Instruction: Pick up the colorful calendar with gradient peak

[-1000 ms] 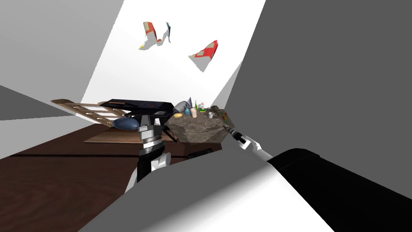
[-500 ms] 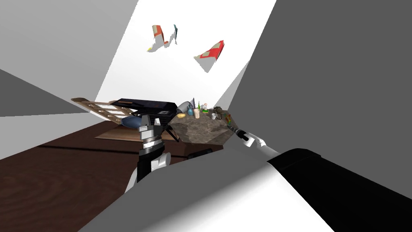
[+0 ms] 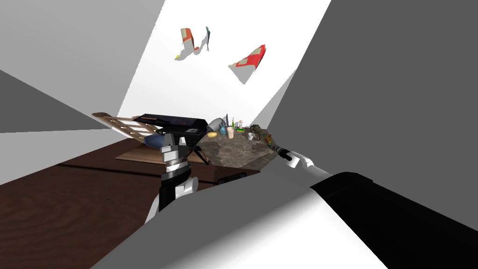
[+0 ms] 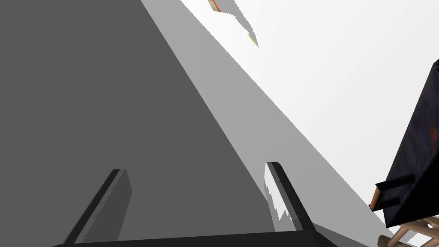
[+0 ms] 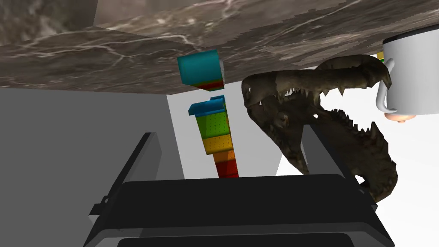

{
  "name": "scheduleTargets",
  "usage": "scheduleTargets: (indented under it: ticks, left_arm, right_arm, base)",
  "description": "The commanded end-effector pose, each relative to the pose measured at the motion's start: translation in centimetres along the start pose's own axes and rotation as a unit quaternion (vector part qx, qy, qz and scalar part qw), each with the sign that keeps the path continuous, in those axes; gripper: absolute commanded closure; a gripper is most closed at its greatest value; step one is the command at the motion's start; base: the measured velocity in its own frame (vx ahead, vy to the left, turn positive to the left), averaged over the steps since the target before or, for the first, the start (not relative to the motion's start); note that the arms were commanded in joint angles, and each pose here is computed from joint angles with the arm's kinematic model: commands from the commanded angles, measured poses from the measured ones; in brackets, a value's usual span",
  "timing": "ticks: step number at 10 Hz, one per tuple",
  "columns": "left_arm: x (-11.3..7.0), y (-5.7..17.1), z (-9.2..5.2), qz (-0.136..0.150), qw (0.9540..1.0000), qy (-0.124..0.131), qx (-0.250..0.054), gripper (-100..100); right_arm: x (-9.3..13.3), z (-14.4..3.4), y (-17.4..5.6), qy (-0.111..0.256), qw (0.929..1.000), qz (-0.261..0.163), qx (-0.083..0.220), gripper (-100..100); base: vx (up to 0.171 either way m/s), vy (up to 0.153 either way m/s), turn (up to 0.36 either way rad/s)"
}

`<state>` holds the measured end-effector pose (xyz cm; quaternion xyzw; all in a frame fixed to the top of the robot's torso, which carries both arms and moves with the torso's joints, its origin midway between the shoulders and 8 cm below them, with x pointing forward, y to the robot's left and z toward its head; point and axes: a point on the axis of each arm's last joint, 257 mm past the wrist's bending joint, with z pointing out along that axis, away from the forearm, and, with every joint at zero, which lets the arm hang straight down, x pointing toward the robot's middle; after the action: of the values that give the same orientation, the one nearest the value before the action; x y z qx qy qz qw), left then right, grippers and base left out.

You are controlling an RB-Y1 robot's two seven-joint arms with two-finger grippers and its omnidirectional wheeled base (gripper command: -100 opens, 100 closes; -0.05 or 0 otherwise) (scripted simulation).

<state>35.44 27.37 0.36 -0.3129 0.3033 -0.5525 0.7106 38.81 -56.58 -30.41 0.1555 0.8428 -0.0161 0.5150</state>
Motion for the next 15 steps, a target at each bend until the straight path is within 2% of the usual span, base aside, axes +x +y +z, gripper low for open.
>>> scheduleTargets:
  ticks: [1,4,6,7,8,9,12,13,14,15]
  left_arm:
    - [0.0,0.0,0.0,0.0,1.0,0.0,0.0,0]
    - [0.0,0.0,0.0,0.0,1.0,0.0,0.0,0]
    - [0.0,0.0,0.0,0.0,1.0,0.0,0.0,0]
    - [0.0,0.0,0.0,0.0,1.0,0.0,0.0,0]
    - [0.0,0.0,0.0,0.0,1.0,0.0,0.0,0]
    - [0.0,0.0,0.0,0.0,1.0,0.0,0.0,0]
    - [0.0,0.0,0.0,0.0,1.0,0.0,0.0,0]
    - [0.0,0.0,0.0,0.0,1.0,0.0,0.0,0]
    - [0.0,0.0,0.0,0.0,1.0,0.0,0.0,0]
    - [0.0,0.0,0.0,0.0,1.0,0.0,0.0,0]
  right_arm:
    - [-1.2,0.1,-1.4,-0.003,0.9998,-0.014,0.013,-100]
    - [-4.4,0.0,-4.3,-0.014,0.9979,-0.045,0.045,-100]
    - [-6.0,0.0,-5.4,-0.021,0.9965,-0.056,0.058,-100]
    - [-5.4,0.1,-5.1,-0.018,0.9971,-0.052,0.053,-100]
    - [-5.6,0.1,-5.2,-0.019,0.997,-0.053,0.054,0]
    - [-5.6,0.1,-6.2,-0.021,0.9966,-0.048,0.064,-100]
    - [-5.4,0.1,-8.6,-0.023,0.9954,-0.036,0.086,-100]
    - [-5.4,0.1,-8.1,-0.023,0.9957,-0.039,0.081,-100]
    - [-5.4,0.1,-8.2,-0.023,0.9957,-0.038,0.081,100]
    - [-5.4,0.1,-8.2,-0.023,0.9957,-0.039,0.081,100]
  base:
    - [0.063,0.009,0.056]
    - [0.099,0.003,0.078]
    - [0.145,-0.009,0.08]
    - [0.072,-0.017,0.024]
    - [0.013,-0.002,0.0]
    - [-0.008,-0.005,0.15]
    - [-0.031,-0.013,0.181]
    - [-0.017,-0.007,0.031]
    - [0.0,0.0,0.0]
    - [0.0,-0.002,-0.019]
